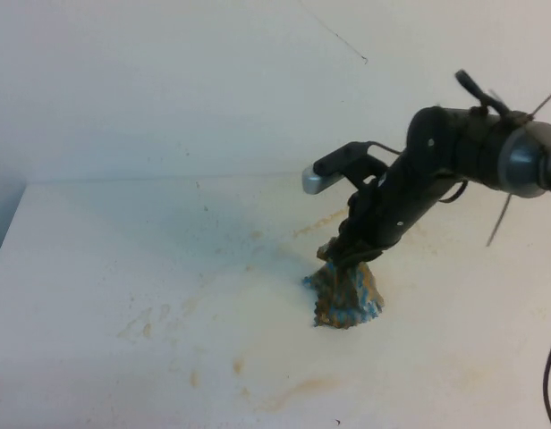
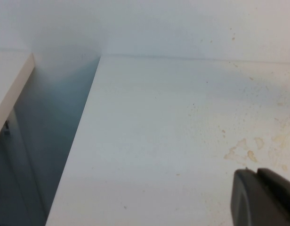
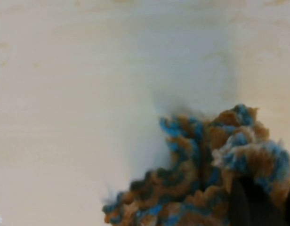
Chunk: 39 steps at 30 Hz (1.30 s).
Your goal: Wipe the table
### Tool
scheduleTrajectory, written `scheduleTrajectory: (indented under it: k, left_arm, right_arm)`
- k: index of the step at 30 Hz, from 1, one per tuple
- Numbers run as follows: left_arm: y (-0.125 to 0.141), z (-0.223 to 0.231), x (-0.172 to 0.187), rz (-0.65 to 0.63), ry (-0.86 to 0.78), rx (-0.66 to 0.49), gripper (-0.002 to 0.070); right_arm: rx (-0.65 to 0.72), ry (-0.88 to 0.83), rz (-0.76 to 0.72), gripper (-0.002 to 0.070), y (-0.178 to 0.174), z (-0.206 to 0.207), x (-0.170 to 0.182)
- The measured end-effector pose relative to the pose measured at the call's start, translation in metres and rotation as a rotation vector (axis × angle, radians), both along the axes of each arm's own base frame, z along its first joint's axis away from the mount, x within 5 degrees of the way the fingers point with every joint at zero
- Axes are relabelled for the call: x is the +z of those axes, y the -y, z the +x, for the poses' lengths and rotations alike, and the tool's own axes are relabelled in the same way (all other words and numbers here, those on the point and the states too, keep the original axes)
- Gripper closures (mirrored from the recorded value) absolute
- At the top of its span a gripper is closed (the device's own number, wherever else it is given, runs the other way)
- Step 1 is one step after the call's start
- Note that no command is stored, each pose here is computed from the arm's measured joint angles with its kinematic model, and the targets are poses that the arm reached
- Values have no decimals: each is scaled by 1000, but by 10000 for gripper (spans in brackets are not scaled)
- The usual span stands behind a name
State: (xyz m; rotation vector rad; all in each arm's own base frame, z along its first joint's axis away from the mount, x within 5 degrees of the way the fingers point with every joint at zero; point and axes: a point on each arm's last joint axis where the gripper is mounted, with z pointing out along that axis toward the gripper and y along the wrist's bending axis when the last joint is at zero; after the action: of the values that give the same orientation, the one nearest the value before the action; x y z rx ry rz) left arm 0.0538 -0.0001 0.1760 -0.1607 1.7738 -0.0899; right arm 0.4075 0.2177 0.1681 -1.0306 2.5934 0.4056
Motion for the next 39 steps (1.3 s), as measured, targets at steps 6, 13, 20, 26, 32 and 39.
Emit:
scheduleTrajectory:
  k: [6,13,20,26,32,39]
  left_arm:
    - [0,0,0,0,0,0,675]
    - [0,0,0,0,0,0,675]
    - [0,0,0,0,0,0,675]
    - [0,0,0,0,0,0,675]
    - [0,0,0,0,-2,0,675]
    - [0,0,0,0,-2,0,675]
  right_arm:
    - [-93,126,16,644,47,-24,19]
    - [-55,119,-36,638,66,-51,24]
    - [-46,83,-40,319,67,-56,27]
    - [-65,179,0,319,71,-66,68]
    - [-55,351,68,568,84,-103,146]
    - [-57,541,162,670,103,-158,219]
